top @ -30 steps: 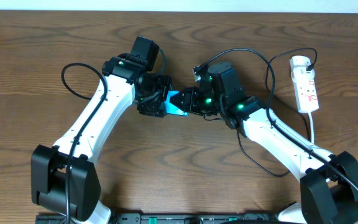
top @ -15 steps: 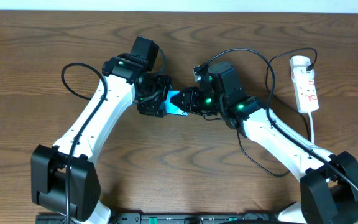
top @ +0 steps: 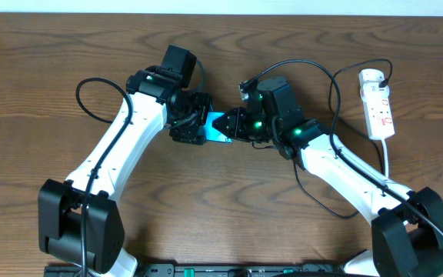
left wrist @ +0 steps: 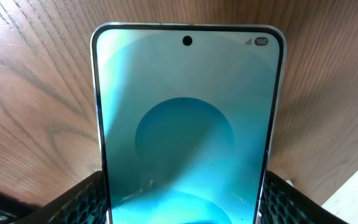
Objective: Plug charger to phone and switch on socket
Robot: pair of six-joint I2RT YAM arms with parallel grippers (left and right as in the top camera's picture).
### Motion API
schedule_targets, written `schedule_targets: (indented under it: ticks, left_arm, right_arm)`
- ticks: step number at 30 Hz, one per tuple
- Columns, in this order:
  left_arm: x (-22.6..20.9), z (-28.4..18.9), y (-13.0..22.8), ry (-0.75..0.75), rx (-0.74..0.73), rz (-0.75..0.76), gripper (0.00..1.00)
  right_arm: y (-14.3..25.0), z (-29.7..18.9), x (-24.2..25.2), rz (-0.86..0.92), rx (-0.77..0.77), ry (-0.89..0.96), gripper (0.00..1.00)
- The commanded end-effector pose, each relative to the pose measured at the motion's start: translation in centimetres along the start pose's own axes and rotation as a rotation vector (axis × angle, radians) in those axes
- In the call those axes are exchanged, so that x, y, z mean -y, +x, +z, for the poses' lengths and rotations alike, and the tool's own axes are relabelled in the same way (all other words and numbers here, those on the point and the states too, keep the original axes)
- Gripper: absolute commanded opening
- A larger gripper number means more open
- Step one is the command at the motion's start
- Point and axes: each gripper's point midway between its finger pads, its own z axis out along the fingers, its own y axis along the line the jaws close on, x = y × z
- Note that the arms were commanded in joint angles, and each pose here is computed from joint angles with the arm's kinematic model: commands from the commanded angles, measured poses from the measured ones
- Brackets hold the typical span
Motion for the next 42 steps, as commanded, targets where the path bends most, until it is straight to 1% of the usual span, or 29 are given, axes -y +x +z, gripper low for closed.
schedule_targets:
  ticks: [1, 6, 13, 17, 32, 42]
  left_arm:
    - [-0.2, 0.3, 0.4, -0.013, -0.027, -0.002, 0.07]
    - [-0.2, 0.3, 0.4, -0.013, -0.027, -0.002, 0.07]
    - [-0.2, 0.3, 0.4, -0.013, -0.027, -0.002, 0.07]
    - [-0.2, 0.3, 0.4, -0.013, -0.027, -0.002, 0.07]
    - [-0.2, 0.3, 0.4, -0.012, -0.026, 0.003, 0.07]
    - [0.1, 0.1, -0.7, -0.002, 0.004, 0.025, 0.08]
  right_arm:
    - [-0.1, 0.3, -0.5, -0.023, -0.004, -0.007, 0.16]
    - [-0.1, 0.3, -0.5, -0.027, -0.003, -0.007, 0.11]
    - [-0.1, 0.3, -0.5, -0.026, -0.004, -0.007, 0.09]
    - [-0.1, 0.3, -0.5, -0.026, -0.004, -0.007, 0.01]
    - [0.0, 0.2, -0.3, -0.023, -0.005, -0.001, 0.01]
    - [0.0, 0.2, 0.3, -0.014, -0.001, 0.029, 0.01]
